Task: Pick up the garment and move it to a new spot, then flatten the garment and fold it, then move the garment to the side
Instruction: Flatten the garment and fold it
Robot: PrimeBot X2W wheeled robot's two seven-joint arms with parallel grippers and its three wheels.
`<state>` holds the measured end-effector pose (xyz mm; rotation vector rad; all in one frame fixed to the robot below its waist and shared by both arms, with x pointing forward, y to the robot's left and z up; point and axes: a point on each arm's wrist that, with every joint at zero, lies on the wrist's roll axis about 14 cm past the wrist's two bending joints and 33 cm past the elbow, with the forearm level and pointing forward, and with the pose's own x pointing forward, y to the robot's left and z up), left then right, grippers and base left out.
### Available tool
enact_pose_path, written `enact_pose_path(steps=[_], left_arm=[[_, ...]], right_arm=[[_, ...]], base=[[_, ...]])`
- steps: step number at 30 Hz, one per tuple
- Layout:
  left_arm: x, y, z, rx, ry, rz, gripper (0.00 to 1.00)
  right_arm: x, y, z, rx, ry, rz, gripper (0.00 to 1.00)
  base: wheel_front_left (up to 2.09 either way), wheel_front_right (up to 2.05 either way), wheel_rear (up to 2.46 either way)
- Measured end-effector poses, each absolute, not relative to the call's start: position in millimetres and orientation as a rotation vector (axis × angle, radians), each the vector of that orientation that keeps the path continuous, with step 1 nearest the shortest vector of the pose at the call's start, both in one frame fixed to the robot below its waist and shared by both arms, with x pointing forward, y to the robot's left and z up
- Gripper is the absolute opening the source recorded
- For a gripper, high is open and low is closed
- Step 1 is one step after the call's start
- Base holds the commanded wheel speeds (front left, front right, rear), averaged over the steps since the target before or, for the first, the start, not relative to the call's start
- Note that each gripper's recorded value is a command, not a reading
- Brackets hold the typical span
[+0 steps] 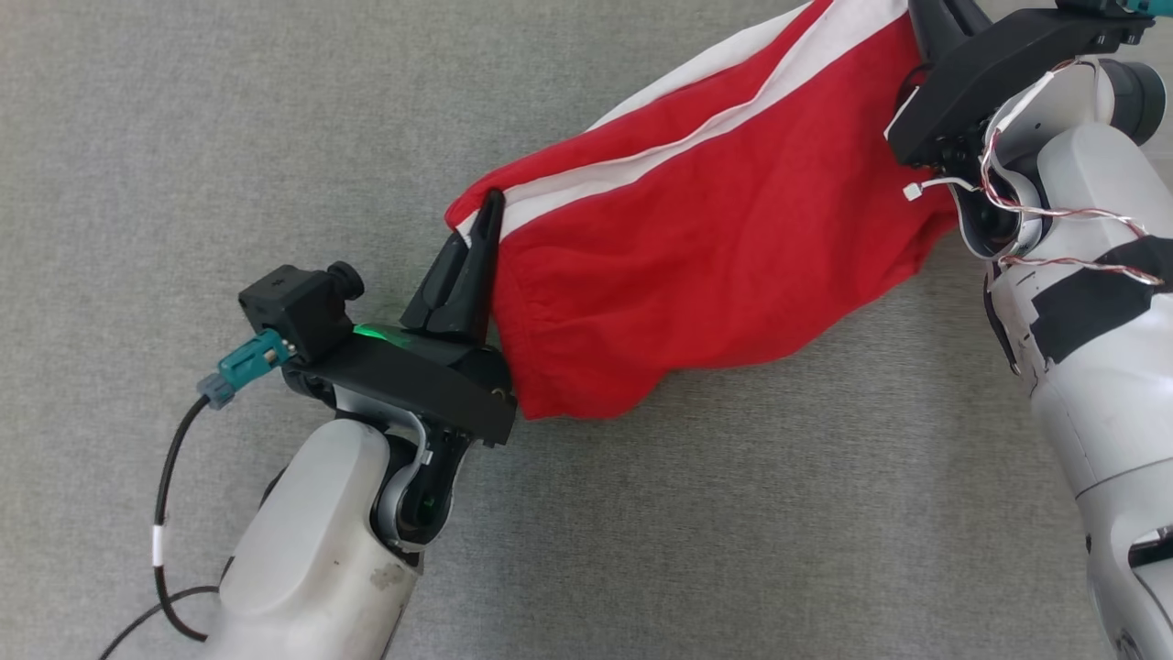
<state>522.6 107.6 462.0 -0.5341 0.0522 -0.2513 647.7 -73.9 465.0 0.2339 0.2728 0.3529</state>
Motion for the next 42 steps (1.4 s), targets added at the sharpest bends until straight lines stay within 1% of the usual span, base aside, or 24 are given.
enact_pose_path(steps=[1, 2, 3, 4, 9, 12, 17, 21, 25, 31, 34, 37, 38, 39, 42], left_arm=[[523, 109, 460, -0.532, 0.058, -0.247, 0.15], [523, 110, 459, -0.531, 0.059, -0.245, 0.87], [523, 111, 459, -0.528, 0.058, -0.244, 1.00], [523, 112, 459, -0.526, 0.057, -0.241, 1.00], [520, 121, 468, -0.487, 0.028, -0.227, 1.00], [507, 130, 464, -0.482, 0.034, -0.198, 1.00], [482, 143, 460, -0.478, 0.041, -0.154, 1.00], [469, 170, 475, -0.444, -0.022, -0.087, 1.00], [458, 204, 491, -0.376, -0.092, 0.013, 1.00], [443, 245, 493, -0.309, -0.122, 0.149, 1.00], [435, 254, 489, -0.249, -0.108, 0.175, 1.00], [429, 261, 487, -0.238, -0.099, 0.202, 1.00], [428, 261, 487, -0.244, -0.099, 0.206, 1.00], [427, 261, 487, -0.246, -0.098, 0.208, 1.00], [422, 262, 486, -0.251, -0.092, 0.219, 1.00]], right_arm=[[649, -73, 460, 0.232, 0.281, 0.349, 0.00], [651, -71, 458, 0.231, 0.282, 0.350, 0.20], [651, -69, 456, 0.227, 0.278, 0.352, 0.92], [651, -68, 456, 0.219, 0.275, 0.354, 1.00], [646, -78, 460, 0.188, 0.261, 0.343, 1.00], [638, -90, 459, 0.155, 0.269, 0.335, 1.00], [615, -115, 446, 0.116, 0.323, 0.309, 1.00], [600, -129, 438, 0.112, 0.375, 0.286, 1.00], [591, -133, 428, 0.102, 0.422, 0.283, 1.00], [586, -129, 403, 0.102, 0.495, 0.284, 1.00], [585, -125, 393, 0.102, 0.524, 0.286, 1.00], [585, -120, 388, 0.098, 0.546, 0.295, 1.00], [584, -117, 388, 0.105, 0.553, 0.297, 0.35], [583, -114, 389, 0.126, 0.553, 0.297, 0.00], [579, -109, 393, 0.152, 0.546, 0.299, 0.00]], base=[[0.00, 0.00, 0.00], [0.00, 0.00, 0.00], [0.00, 0.00, 0.00], [0.00, 0.00, 0.00], [0.00, 0.00, 0.00], [0.00, 0.00, 0.00], [0.00, 0.00, 0.00], [0.00, 0.00, 0.00], [0.00, 0.00, 0.00], [0.00, 0.00, 0.00], [0.00, 0.00, 0.00], [0.00, 0.00, 0.00], [0.00, 0.00, 0.00], [0.00, 0.00, 0.00], [0.00, 0.00, 0.00]])
